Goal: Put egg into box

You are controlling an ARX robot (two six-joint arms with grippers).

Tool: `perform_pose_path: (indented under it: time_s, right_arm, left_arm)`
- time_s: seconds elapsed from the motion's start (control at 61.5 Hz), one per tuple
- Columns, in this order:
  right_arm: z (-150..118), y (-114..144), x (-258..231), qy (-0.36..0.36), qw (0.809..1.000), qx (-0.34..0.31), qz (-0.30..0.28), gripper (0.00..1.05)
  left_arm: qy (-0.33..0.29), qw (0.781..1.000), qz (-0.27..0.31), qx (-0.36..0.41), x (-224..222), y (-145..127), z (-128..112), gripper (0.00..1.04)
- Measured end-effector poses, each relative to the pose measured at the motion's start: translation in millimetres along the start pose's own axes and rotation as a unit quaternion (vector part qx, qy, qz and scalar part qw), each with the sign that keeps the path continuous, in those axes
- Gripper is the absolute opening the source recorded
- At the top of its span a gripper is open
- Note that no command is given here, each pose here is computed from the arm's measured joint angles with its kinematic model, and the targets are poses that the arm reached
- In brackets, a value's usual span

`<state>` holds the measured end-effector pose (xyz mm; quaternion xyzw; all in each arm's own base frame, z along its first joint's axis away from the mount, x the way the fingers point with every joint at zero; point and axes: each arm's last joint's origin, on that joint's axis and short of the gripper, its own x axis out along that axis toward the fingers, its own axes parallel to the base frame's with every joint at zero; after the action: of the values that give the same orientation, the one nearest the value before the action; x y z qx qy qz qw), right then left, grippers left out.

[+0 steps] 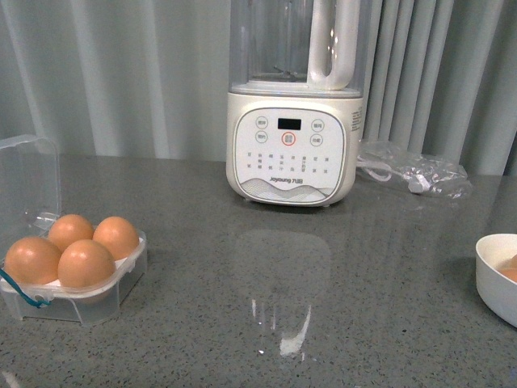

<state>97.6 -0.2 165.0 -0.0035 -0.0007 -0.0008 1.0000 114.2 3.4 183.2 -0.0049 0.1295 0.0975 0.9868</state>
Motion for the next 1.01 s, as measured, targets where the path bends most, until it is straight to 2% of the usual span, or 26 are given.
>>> perform_pose_path:
  time_s: [0.114,0.26,0.455,0.699,1.008]
  right_arm:
    - [0.0,0.0,0.0,0.0,1.0,0.0,0.0,0.98]
    - [0.0,0.0,0.0,0.0,1.0,0.0,0.0,0.98]
    - [0.0,0.0,0.0,0.0,1.0,0.0,0.0,0.98]
    - [0.0,0.0,0.0,0.0,1.0,0.0,0.0,0.98]
    - [0.0,0.0,0.0,0.0,1.0,0.0,0.0,0.98]
  left_arm:
    - [-0.021,1.0,-0.009,-0.009,13.5,8.0,19.4,0.98]
    - [-0.049,0.999,-0.01,-0.013,42.3,25.6,58.1,0.98]
    - [-0.038,0.999,-0.017,0.01,86.6,37.6,87.7,0.98]
    - [-0.022,0.999,-0.022,0.028,131.2,41.0,103.7,0.98]
    - [-0.01,0.999,-0.022,0.032,169.3,42.5,109.1,0.98]
